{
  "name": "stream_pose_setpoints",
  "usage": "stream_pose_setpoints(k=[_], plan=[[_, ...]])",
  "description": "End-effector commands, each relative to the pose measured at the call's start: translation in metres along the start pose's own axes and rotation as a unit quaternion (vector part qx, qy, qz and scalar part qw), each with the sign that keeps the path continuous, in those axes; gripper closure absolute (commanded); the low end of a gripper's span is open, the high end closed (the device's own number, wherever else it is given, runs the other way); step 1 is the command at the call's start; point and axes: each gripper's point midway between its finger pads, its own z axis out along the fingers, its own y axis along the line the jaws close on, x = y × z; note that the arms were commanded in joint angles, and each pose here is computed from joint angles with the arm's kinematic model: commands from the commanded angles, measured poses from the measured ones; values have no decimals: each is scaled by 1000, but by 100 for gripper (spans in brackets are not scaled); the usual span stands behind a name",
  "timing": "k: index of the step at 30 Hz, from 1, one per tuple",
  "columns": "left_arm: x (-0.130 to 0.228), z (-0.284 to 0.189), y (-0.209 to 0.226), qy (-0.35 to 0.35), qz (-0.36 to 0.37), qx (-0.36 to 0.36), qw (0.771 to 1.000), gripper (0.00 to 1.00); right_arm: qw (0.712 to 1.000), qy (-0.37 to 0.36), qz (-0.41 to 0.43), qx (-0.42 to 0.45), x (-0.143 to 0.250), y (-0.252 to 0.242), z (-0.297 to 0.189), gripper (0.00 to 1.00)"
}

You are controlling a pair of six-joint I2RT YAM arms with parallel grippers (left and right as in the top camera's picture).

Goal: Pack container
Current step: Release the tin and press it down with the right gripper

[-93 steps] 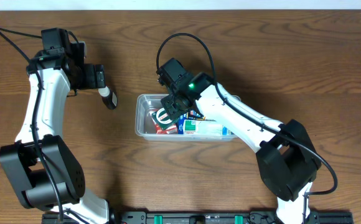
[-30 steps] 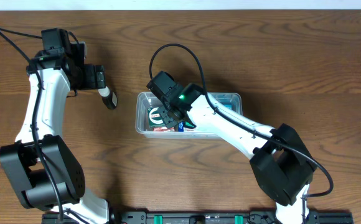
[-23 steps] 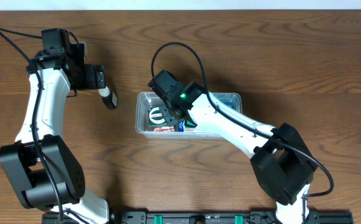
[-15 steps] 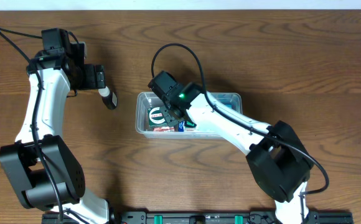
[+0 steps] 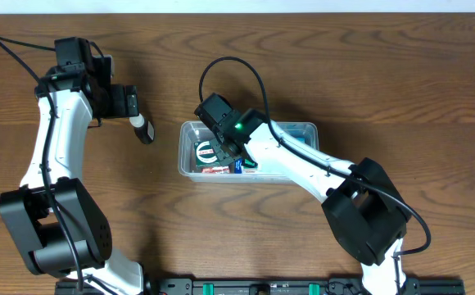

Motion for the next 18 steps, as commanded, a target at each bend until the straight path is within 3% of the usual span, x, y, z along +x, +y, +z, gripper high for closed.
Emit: stream_pose_setpoints(k=[1,10,18], plan=[[5,5,3,11,-3,-6,1000,2,1000,1,10,14,1,-7,7,95],[5,5,3,10,-3,-6,1000,2,999,-5,37,0,-4,-4,7,99],[5,5,3,11,-3,-6,1000,2,993,6,115,-39,-6,1,7,99]])
